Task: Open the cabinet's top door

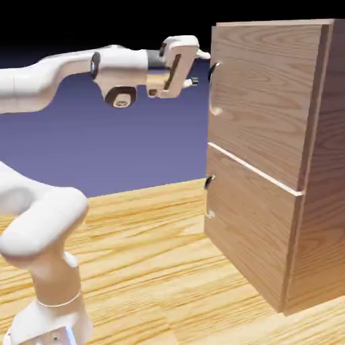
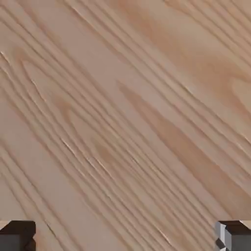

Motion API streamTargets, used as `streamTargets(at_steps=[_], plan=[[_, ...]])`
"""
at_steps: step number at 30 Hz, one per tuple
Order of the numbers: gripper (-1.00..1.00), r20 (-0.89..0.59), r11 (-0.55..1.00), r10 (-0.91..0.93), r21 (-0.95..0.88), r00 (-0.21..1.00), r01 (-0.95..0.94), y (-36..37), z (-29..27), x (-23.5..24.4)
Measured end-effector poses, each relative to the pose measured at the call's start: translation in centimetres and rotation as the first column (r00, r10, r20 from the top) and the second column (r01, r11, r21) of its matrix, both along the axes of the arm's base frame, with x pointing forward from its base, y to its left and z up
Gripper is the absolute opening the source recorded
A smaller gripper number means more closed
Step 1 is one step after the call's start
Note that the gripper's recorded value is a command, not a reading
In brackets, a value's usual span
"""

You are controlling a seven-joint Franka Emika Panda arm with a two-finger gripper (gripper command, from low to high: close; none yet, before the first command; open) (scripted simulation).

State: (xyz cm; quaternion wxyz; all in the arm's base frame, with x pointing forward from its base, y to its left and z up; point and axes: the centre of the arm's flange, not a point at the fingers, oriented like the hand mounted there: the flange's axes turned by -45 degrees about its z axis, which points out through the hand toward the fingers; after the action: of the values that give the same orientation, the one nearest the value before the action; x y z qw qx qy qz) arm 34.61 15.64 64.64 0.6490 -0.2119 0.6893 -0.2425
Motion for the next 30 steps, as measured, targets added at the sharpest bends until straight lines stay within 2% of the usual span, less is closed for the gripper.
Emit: streamTargets(at_steps=[5, 11, 17, 18, 20, 30], plan=[[0.0, 0.046, 0.956, -0.006, 0.294, 0.999, -0.008, 3.4, -2.5, 1.2], [0.0, 0.068, 0.795, -0.02, 0.606, 0.997, -0.025, 6.8, -7.1, 3.5], [0.0, 0.068, 0.795, -0.02, 0.606, 0.997, -0.025, 6.6, -7.1, 8.4], [-1.0, 0.068, 0.795, -0.02, 0.606, 0.997, -0.025, 6.6, -7.1, 8.4], [-1.0, 0.068, 0.795, -0.02, 0.606, 0.997, -0.025, 6.6, -7.1, 8.4], [-1.0, 0.071, 0.769, 0.188, 0.61, 0.98, -0.191, 3.1, -7.2, 0.5]])
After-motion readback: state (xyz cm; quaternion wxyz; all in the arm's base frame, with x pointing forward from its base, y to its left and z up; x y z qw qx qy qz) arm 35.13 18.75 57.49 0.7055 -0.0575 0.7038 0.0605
